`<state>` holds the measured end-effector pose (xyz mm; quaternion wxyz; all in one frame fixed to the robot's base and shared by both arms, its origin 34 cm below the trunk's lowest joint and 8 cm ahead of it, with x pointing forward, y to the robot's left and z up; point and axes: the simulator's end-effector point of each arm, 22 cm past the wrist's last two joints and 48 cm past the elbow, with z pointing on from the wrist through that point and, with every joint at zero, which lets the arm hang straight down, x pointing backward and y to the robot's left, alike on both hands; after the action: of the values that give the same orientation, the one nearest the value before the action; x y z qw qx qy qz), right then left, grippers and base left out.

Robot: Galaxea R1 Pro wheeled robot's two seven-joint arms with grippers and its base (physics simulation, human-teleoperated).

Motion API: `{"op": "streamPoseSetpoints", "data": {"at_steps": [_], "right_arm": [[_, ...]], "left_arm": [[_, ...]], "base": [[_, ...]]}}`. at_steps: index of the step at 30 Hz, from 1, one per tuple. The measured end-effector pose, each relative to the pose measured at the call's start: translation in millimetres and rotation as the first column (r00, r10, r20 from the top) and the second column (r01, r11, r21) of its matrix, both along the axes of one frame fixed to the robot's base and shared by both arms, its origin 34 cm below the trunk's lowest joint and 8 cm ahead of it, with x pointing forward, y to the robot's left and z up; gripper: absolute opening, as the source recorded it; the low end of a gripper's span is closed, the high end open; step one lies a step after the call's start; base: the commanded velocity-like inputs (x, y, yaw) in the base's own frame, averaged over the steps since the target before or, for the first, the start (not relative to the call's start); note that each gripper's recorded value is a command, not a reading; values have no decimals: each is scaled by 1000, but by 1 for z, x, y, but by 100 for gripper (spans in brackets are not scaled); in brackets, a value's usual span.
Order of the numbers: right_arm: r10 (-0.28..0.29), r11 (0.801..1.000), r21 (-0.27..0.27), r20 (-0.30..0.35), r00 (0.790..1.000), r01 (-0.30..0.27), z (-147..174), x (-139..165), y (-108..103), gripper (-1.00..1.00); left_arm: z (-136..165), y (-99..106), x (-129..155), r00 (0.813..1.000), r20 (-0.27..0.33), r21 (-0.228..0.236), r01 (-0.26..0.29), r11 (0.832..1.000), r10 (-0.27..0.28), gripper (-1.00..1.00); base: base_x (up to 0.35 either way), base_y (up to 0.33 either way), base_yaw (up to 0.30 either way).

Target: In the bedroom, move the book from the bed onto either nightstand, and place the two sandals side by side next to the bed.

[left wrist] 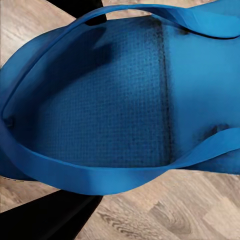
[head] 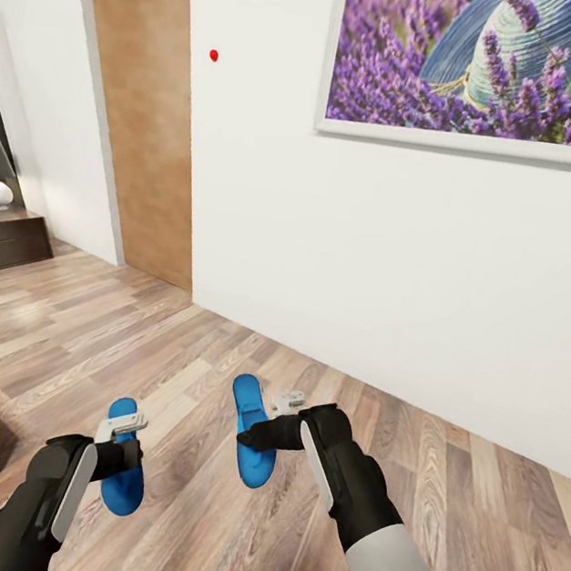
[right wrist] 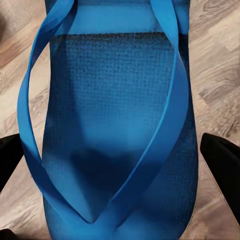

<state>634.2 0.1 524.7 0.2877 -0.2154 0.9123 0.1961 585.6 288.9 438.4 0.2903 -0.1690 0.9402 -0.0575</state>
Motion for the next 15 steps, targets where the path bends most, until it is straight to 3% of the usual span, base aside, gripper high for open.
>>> {"op": "streamPoseSetpoints", "data": {"at_steps": [10, 15], "right_arm": [[2, 1000, -1, 0, 1000, -2, -1, -1, 0, -100], [3, 1000, -2, -1, 1000, -3, -1, -1, 1, -100]], "left_arm": [[-9, -1, -4, 1000, -20, -4, -1, 1000, 1, -100], [-13, -6, -2, 1000, -3, -41, -16, 999, 16, -100]], "base": [[326, -1, 276], [326, -3, 282]]}}
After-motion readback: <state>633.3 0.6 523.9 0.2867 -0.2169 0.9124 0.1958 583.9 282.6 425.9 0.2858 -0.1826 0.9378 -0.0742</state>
